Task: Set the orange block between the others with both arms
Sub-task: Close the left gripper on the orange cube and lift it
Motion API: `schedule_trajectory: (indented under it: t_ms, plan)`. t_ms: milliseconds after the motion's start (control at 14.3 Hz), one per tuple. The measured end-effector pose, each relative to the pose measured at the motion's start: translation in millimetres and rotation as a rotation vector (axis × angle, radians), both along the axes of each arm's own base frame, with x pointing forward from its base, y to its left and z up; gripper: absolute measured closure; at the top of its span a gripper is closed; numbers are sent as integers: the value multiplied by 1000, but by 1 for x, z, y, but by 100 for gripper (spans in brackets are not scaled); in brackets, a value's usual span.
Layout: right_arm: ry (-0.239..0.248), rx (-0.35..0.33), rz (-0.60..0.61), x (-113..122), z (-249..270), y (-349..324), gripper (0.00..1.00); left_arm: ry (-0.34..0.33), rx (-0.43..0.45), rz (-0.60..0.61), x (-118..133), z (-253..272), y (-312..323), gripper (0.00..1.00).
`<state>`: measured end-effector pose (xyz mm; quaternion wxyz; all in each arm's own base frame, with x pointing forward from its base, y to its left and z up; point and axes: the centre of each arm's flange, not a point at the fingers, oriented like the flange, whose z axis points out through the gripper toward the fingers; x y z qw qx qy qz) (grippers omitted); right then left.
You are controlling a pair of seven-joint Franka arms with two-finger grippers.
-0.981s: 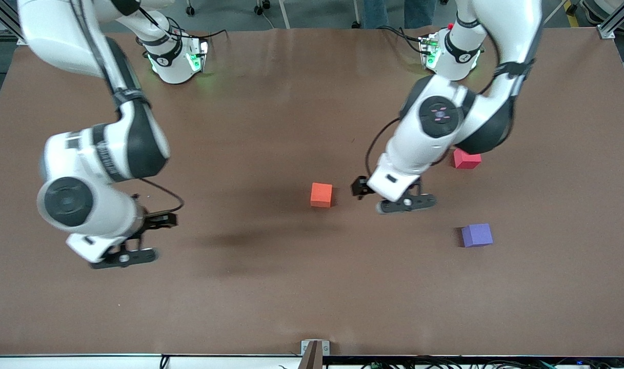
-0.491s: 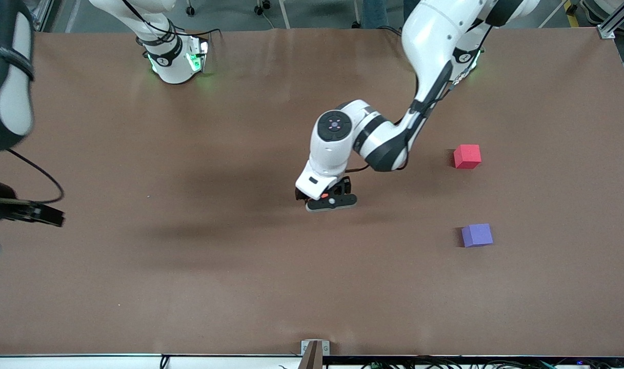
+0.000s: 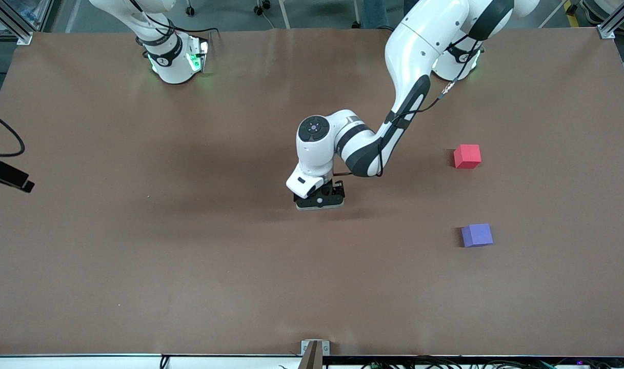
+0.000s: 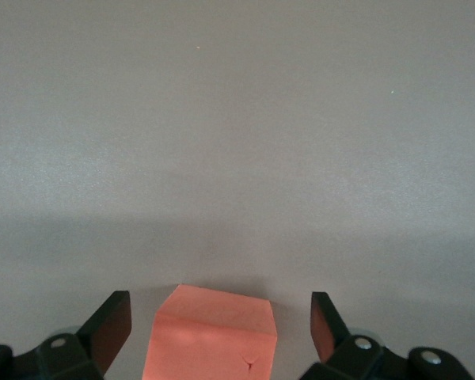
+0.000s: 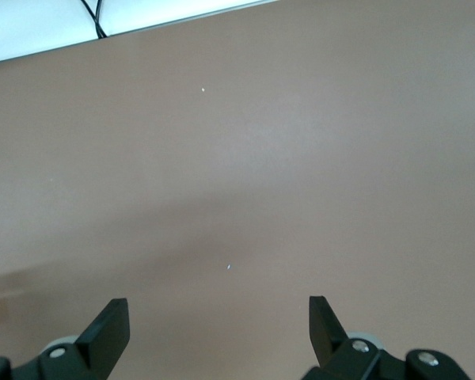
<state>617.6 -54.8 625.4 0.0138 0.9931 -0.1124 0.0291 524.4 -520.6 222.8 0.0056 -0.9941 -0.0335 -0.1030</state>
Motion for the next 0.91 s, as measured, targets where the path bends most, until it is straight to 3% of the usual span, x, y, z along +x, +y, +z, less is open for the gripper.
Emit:
schedule_trajectory:
  t_ms: [631,841,911]
  plan:
    - [1,-9,45,-31,21,-23,0,37,48,-41,-28,-27,-5,4]
    - [12,-3,61,-34,13,-20,0,35,43,-22,-28,-26,-5,35]
    - [10,-2,72,-37,9,-17,0,34,41,-17,-28,-25,-6,37]
